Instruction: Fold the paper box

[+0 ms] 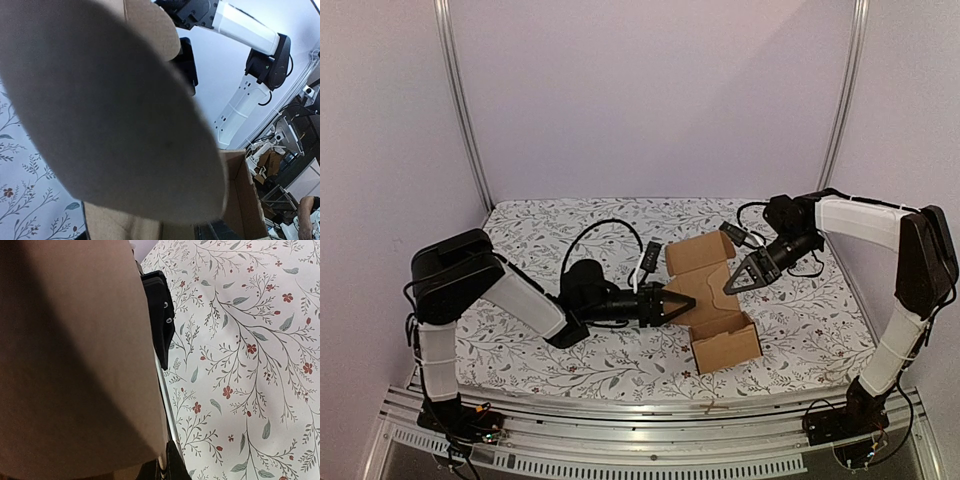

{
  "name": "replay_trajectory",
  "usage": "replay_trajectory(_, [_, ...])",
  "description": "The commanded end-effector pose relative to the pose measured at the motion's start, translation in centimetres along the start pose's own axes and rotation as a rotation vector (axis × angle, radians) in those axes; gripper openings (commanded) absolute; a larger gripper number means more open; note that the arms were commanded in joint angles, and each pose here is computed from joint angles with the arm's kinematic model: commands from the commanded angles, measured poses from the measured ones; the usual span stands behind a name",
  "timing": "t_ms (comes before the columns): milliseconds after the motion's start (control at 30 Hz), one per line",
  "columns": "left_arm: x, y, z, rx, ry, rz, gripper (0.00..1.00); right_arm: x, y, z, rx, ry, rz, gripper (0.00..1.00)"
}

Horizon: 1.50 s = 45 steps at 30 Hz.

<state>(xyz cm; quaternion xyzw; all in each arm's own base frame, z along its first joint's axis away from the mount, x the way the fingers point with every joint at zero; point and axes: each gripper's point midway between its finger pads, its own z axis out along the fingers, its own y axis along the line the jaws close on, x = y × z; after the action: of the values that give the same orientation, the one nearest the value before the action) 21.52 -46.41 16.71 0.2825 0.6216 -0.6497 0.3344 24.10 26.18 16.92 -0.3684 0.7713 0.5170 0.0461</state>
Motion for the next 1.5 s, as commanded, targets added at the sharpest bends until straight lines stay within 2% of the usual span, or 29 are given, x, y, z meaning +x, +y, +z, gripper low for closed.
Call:
replay_trajectory(0, [0.1, -0.6, 1.1, 0.045, -0.023, 0.004, 0.43, -0.2, 0.7, 0.0, -0.030, -0.020, -0.019, 0.00])
replay_trajectory(67, [0.1, -0.4, 1.2, 0.051, -0.036, -0.005, 0.41, -0.2, 1.3, 0.0, -0.059, -0.023, -0.022, 0.00])
replay_trajectory(167, [-0.3, -0.6, 0.7, 0.054, -0.077, -0.021, 0.51, 0.0, 1.2, 0.0, -0.060, -0.013, -0.025, 0.00])
replay_trajectory(267, [-0.5, 0.0, -1.3, -0.059, -0.102, -0.005, 0.57, 0.2, 1.0, -0.1, -0.042, -0.005, -0.028, 0.00])
replay_trajectory(333, [-0.3, 1.0, -3.3, -0.201, -0.092, 0.008, 0.61, 0.3, 1.0, -0.1, -0.033, -0.001, -0.034, 0.00])
replay_trajectory(367, [-0.1, 2.2, -4.6, -0.314, -0.084, 0.007, 0.64, 0.3, 1.1, -0.2, -0.031, -0.002, -0.039, 0.00])
replay_trajectory(400, [0.3, 4.0, -6.4, -0.472, -0.066, 0.012, 0.70, 0.3, 1.2, -0.2, -0.029, -0.003, -0.045, 0.00])
replay_trajectory(433, [2.1, 6.2, -9.2, -0.690, 0.012, -0.003, 0.74, 0.4, 1.2, -0.2, -0.026, 0.000, -0.046, 0.00])
replay_trajectory(467, [2.2, 7.0, -11.8, -0.870, 0.045, 0.027, 0.75, 0.4, 1.1, -0.3, -0.019, 0.003, -0.052, 0.00])
replay_trajectory(567, [0.2, 5.3, -17.7, -1.244, 0.114, 0.224, 0.77, 0.6, 1.3, -0.5, 0.004, 0.009, -0.067, 0.00])
replay_trajectory(633, [-2.7, 3.7, -21.8, -1.493, 0.100, 0.326, 0.82, 0.6, 1.5, -0.7, 0.015, 0.007, -0.084, 0.00])
replay_trajectory(700, [-5.6, 2.1, -25.9, -1.731, 0.046, 0.391, 0.97, 0.4, 1.8, -0.9, 0.017, 0.001, -0.099, 0.00])
replay_trajectory(767, [-7.6, 0.9, -28.7, -1.888, -0.061, 0.409, 0.99, 0.0, 2.5, -1.2, 0.007, -0.008, -0.113, 0.00])
replay_trajectory(800, [-8.1, 1.1, -28.7, -1.913, -0.058, 0.432, 0.99, -0.2, 3.0, -1.4, -0.003, -0.014, -0.131, 0.00])
replay_trajectory(833, [-8.1, 1.9, -27.4, -1.887, 0.046, 0.491, 0.99, -0.5, 3.3, -1.6, -0.008, -0.021, -0.149, 0.00])
replay_trajectory(867, [-6.7, 3.5, -23.8, -1.716, 0.198, 0.491, 0.87, -1.1, 3.7, -1.8, -0.015, -0.033, -0.172, 0.00])
replay_trajectory(900, [-5.8, 4.0, -20.2, -1.508, 0.287, 0.519, 0.77, -1.6, 3.9, -1.9, -0.024, -0.042, -0.178, 0.00])
replay_trajectory(967, [-4.9, 3.6, -16.6, -1.220, 0.268, 0.421, 0.67, -2.5, 4.2, -2.1, -0.047, -0.051, -0.189, 0.00])
replay_trajectory(1033, [-5.3, 3.1, -15.0, -1.045, 0.170, 0.359, 0.66, -3.2, 4.6, -2.2, -0.081, -0.056, -0.180, 0.00])
replay_trajectory(1133, [-5.5, 3.1, -13.9, -0.912, 0.137, 0.294, 0.62, -3.2, 4.4, -1.9, -0.111, -0.054, -0.180, 0.00])
replay_trajectory(1233, [-5.0, 2.1, -11.2, -0.708, 0.115, 0.217, 0.60, -3.0, 4.1, -1.8, -0.106, -0.056, -0.188, 0.00])
replay_trajectory(1333, [-4.6, 0.6, -8.3, -0.521, 0.091, 0.161, 0.65, -3.0, 4.2, -1.7, -0.118, -0.059, -0.178, 0.00])
replay_trajectory(1467, [-4.5, 0.0, -6.2, -0.406, 0.077, 0.121, 0.57, -2.5, 4.4, -1.6, -0.120, -0.057, -0.179, 0.00])
